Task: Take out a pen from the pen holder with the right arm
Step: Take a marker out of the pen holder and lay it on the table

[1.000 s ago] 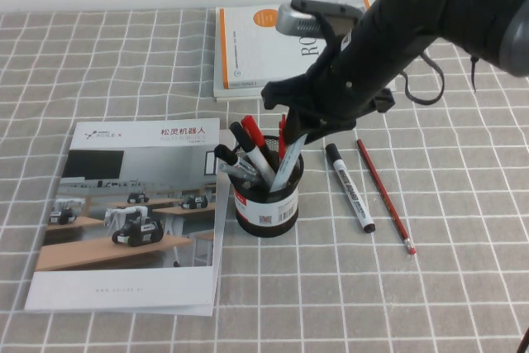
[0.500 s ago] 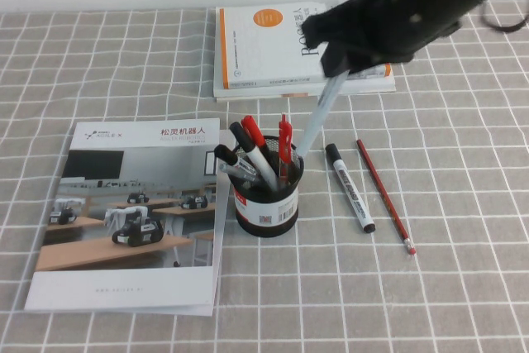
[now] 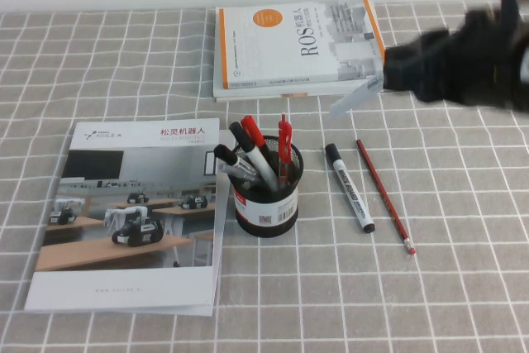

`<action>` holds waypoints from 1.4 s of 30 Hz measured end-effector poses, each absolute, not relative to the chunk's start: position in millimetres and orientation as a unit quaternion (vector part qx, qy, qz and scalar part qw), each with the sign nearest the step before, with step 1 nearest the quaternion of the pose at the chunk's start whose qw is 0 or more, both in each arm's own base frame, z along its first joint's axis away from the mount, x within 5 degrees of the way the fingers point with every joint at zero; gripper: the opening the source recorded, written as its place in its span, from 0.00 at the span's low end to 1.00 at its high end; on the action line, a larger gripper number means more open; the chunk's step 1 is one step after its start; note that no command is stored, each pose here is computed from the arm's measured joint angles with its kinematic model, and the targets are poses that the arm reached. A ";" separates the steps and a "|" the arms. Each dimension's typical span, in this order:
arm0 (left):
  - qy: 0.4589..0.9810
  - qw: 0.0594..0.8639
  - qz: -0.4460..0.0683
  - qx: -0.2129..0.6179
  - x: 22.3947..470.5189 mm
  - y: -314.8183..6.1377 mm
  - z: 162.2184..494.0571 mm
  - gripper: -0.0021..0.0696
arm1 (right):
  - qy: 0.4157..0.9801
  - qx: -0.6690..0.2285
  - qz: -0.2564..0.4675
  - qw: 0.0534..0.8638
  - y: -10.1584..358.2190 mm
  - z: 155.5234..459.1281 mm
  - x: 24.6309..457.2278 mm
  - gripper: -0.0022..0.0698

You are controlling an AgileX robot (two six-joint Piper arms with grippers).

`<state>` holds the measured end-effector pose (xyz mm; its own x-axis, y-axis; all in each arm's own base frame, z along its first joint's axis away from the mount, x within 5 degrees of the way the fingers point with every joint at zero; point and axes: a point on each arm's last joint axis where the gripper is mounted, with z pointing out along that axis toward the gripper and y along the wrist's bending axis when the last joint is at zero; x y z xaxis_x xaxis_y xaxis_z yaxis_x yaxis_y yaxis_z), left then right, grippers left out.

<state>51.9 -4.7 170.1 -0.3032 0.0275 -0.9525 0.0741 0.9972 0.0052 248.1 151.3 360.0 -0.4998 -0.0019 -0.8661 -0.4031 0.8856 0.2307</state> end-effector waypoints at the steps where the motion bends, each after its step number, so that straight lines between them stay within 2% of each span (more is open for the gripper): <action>1: 0.807 0.589 -0.020 0.031 51.9 -4.7 170.1 0.02 | 0.829 -0.122 0.212 0.502 149.5 351.4 245.1 0.17; 9: 0.807 0.589 -0.020 0.031 51.9 -4.7 170.1 0.02 | 0.742 -0.164 0.213 0.614 138.8 294.2 226.4 0.17; 15: 0.807 0.589 -0.020 0.031 51.9 -4.7 170.1 0.02 | 0.697 -0.176 0.192 0.668 133.9 274.0 222.8 0.17; 23: 0.807 0.589 -0.020 0.031 51.9 -4.7 170.1 0.02 | 0.680 -0.196 0.162 0.687 155.0 231.6 220.7 0.17; 32: 0.807 0.589 -0.020 0.031 51.9 -4.7 170.1 0.02 | 0.693 -0.217 0.136 0.674 188.6 177.3 218.0 0.17; 37: 0.807 0.589 -0.020 0.031 51.9 -4.7 170.1 0.02 | 0.708 -0.212 0.120 0.662 188.8 159.6 221.4 0.17; 42: 0.807 0.589 -0.020 0.031 51.9 -4.7 170.1 0.02 | 0.716 -0.194 0.116 0.660 187.1 157.1 223.5 0.17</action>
